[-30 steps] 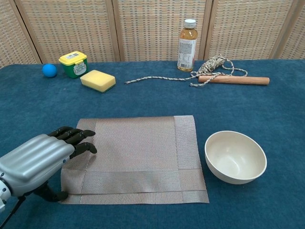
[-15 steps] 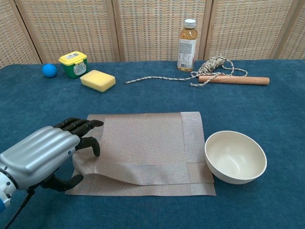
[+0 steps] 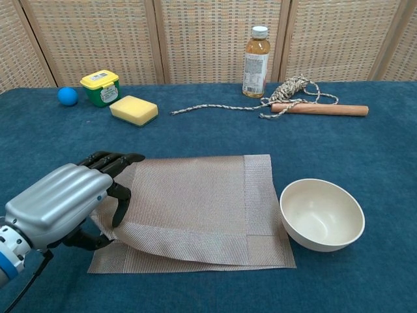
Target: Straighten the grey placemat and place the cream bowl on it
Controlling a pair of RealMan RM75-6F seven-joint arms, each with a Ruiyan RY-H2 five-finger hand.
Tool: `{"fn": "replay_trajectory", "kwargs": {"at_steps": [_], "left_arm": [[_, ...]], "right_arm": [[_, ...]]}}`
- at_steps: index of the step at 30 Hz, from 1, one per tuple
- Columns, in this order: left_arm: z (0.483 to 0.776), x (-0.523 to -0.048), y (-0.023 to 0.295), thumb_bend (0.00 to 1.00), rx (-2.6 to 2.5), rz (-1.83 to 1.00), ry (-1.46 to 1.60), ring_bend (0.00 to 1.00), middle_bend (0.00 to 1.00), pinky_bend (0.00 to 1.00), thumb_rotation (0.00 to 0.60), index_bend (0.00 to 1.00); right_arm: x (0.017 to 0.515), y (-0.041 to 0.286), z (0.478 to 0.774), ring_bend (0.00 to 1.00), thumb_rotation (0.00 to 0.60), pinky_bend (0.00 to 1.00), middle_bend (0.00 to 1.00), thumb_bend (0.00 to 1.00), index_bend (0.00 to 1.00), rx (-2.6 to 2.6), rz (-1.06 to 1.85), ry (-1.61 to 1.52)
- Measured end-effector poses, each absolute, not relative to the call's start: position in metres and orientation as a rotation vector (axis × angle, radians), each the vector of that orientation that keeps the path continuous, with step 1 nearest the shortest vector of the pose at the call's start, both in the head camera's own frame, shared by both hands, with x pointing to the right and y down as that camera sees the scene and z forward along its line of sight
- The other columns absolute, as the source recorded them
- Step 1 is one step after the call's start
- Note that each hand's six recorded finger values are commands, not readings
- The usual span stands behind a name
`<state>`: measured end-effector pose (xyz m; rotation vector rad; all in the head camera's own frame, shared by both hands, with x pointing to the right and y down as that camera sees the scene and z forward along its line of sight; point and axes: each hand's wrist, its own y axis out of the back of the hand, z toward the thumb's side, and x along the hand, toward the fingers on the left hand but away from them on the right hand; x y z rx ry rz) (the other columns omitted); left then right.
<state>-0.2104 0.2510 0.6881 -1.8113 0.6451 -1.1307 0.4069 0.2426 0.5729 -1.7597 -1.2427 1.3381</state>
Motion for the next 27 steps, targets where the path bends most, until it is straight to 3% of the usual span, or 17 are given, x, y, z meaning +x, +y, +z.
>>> {"fn": "replay_trajectory", "kwargs": {"at_steps": [13,27], "left_arm": [[0.669,-0.219,0.242,0.43,-1.781,-1.063,0.71,0.0,0.0,0.0,0.6,0.69],[0.611,-0.265,0.203,0.43,-1.687,-1.027,0.848,0.0,0.0,0.0,0.6,0.68]], "right_arm": [[0.407,0.243,0.571,0.0,0.6,0.0,0.0,0.22,0.05,-1.761,1.334,-1.246],[0.404,0.245,0.571,0.0,0.6,0.0,0.0,0.21,0.05,-1.762,1.339,-1.227]]}}
